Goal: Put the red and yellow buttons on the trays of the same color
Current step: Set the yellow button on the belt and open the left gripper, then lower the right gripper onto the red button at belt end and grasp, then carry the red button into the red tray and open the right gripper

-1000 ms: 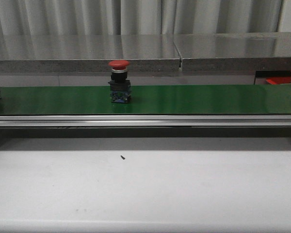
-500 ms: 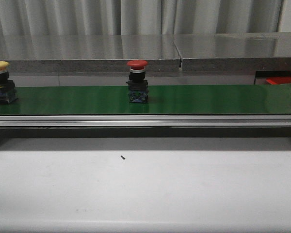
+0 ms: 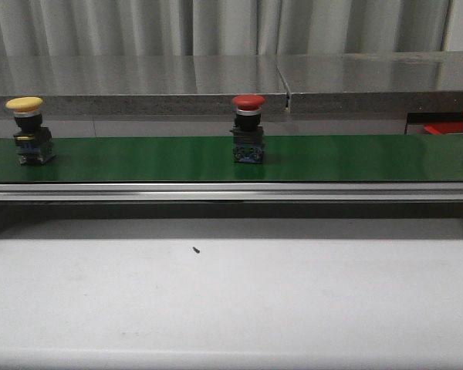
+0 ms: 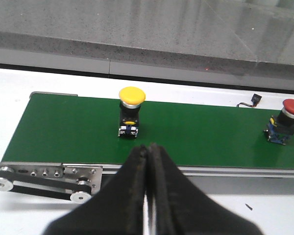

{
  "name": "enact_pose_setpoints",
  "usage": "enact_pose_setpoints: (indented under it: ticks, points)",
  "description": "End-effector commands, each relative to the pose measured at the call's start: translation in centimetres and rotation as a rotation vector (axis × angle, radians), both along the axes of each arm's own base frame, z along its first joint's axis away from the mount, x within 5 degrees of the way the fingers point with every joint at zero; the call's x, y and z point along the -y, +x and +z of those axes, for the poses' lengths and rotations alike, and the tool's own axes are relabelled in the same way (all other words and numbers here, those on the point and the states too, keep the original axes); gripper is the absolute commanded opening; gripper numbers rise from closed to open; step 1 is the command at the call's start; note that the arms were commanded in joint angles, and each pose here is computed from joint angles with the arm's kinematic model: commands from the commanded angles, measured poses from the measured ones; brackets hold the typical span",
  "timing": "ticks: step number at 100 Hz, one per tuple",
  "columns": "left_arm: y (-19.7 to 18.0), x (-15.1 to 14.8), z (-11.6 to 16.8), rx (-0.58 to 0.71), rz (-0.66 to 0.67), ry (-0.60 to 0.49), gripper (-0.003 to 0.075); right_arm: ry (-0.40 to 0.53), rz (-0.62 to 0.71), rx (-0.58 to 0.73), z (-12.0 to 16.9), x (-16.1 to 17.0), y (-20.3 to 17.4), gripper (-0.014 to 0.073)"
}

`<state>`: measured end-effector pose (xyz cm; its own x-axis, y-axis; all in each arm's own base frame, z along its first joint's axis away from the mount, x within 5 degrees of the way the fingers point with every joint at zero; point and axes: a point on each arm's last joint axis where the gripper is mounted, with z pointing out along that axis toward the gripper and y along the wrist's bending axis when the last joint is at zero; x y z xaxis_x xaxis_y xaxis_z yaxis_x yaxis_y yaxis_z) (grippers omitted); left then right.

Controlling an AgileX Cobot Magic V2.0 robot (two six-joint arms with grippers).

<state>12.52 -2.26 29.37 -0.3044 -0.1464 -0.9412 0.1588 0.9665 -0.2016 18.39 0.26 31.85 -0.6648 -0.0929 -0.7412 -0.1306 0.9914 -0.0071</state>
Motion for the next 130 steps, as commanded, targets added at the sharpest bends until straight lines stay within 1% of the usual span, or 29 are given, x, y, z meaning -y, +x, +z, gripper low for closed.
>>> enact_pose_setpoints:
  ticks: [1, 17, 34, 52, 65, 74, 86, 114, 118, 122, 126, 128, 129, 130]
  points:
    - [0.1, -0.2, 1.0, 0.076, 0.032, -0.015, -0.0019, 0.021, 0.026, 0.075, 1.3, -0.4, 0.6, 0.061]
    - [0.1, -0.2, 0.8, 0.069, 0.032, -0.014, -0.0019, 0.02, 0.175, 0.042, 0.5, -2.6, 2.9, 0.0605]
    - [0.1, -0.2, 0.8, 0.071, 0.033, -0.014, -0.0019, 0.016, 0.239, 0.058, -0.1, -4.9, 6.4, 0.0605]
    - [0.1, -0.2, 0.8, 0.071, 0.033, -0.014, -0.0019, 0.017, 0.314, 0.027, -0.5, -7.8, 10.2, 0.0605]
    - [0.1, -0.2, 0.8, 0.071, 0.033, -0.014, -0.0019, 0.025, 0.334, 0.011, -0.8, -9.2, 13.1, 0.0605]
    - [0.1, -0.2, 0.8, 0.071, 0.033, -0.014, -0.0019, 0.046, 0.332, -0.004, -1.1, -9.8, 14.9, 0.0605]
    - [0.1, -0.2, 0.8, 0.071, 0.033, -0.014, -0.0019, 0.051, 0.33, -0.013, -1.8, -10.3, 17.1, 0.0605]
    - [0.1, -0.2, 0.8, 0.071, 0.033, -0.014, -0.0019, 0.051, 0.329, -0.041, -3.7, -11.2, 20.3, 0.0599]
    - [0.1, -0.2, 0.8, 0.071, 0.033, -0.014, -0.0019, 0.05, 0.328, -0.042, -3.8, -11.2, 20.6, 0.0587]
    - [0.1, -0.2, 0.8, 0.071, 0.033, -0.014, -0.0019, 0.05, 0.327, -0.044, -4.0, -11.3, 20.8, 0.0554]
    - [0.1, -0.2, 0.8, 0.071, 0.033, -0.014, -0.0019, 0.049, 0.325, -0.046, -4.3, -11.3, 20.9, 0.0491]
    - [0.1, -0.2, 0.8, 0.071, 0.033, -0.014, -0.0019, 0.049, 0.325, -0.048, -4.3, -11.3, 21.0, 0.048]
    - [0.1, -0.2, 0.8, 0.071, 0.033, -0.014, -0.0019, 0.049, 0.326, -0.049, -4.4, -11.3, 21.0, 0.0443]
    - [0.1, -0.2, 0.8, 0.071, 0.033, -0.014, -0.0019, 0.049, 0.326, -0.049, -4.4, -11.3, 20.9, 0.043]
